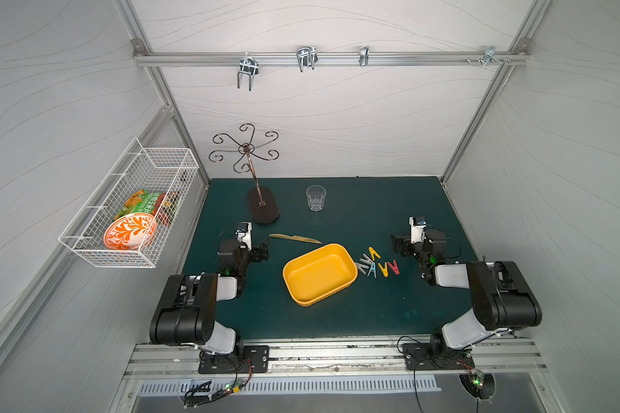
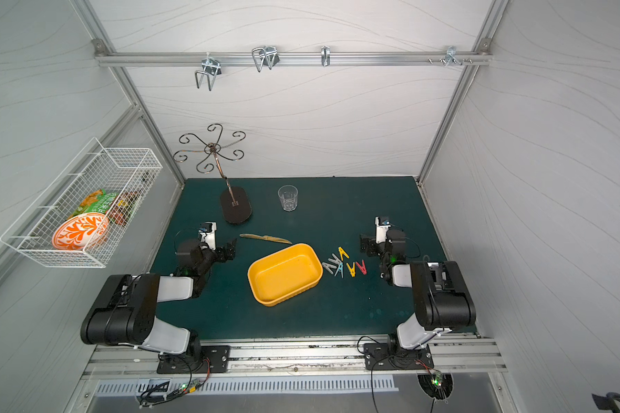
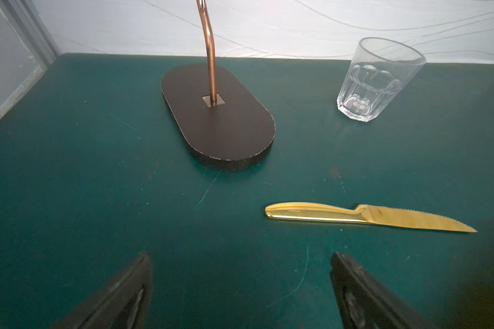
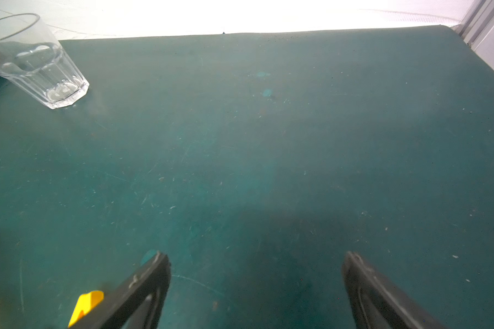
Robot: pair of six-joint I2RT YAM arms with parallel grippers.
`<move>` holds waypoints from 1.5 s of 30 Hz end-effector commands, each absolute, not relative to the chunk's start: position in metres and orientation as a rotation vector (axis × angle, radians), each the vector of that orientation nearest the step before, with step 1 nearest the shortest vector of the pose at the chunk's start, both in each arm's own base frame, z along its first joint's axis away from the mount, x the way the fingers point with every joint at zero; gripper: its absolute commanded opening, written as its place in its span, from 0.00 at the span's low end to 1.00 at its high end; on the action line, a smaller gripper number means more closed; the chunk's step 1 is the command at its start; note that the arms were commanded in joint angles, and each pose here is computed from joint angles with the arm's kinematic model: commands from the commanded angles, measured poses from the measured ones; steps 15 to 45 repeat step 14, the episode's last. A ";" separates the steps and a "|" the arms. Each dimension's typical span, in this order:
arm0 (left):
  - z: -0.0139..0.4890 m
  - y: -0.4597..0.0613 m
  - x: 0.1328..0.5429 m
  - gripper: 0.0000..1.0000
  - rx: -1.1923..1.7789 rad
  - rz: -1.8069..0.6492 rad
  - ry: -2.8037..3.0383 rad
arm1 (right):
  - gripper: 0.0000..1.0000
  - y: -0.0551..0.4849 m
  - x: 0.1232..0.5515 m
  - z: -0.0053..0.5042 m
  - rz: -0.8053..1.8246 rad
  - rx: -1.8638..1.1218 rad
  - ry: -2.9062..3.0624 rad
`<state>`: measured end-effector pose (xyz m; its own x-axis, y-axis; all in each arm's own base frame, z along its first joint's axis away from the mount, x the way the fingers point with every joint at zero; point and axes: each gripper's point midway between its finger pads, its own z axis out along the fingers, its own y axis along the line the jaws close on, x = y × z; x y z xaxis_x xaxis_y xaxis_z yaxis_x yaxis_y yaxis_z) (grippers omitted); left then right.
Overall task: Take the clothespins out of the storage box
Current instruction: Reset both arms
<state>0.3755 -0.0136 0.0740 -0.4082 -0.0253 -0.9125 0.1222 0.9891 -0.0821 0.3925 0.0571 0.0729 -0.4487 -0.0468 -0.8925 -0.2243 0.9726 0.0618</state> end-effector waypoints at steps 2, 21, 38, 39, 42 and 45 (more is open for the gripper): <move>0.093 -0.009 0.394 0.99 0.054 -0.128 1.919 | 0.99 0.056 0.400 0.082 0.187 -0.196 1.995; 0.092 -0.001 0.398 0.99 0.005 -0.102 1.936 | 0.99 0.056 0.400 0.082 0.190 -0.196 1.997; 0.092 -0.001 0.398 0.99 0.005 -0.102 1.936 | 0.99 0.056 0.400 0.082 0.190 -0.196 1.997; 0.092 -0.001 0.398 0.99 0.005 -0.102 1.936 | 0.99 0.056 0.400 0.082 0.190 -0.196 1.997; 0.092 -0.001 0.398 0.99 0.005 -0.102 1.936 | 0.99 0.056 0.400 0.082 0.190 -0.196 1.997; 0.092 -0.001 0.398 0.99 0.005 -0.102 1.936 | 0.99 0.056 0.400 0.082 0.190 -0.196 1.997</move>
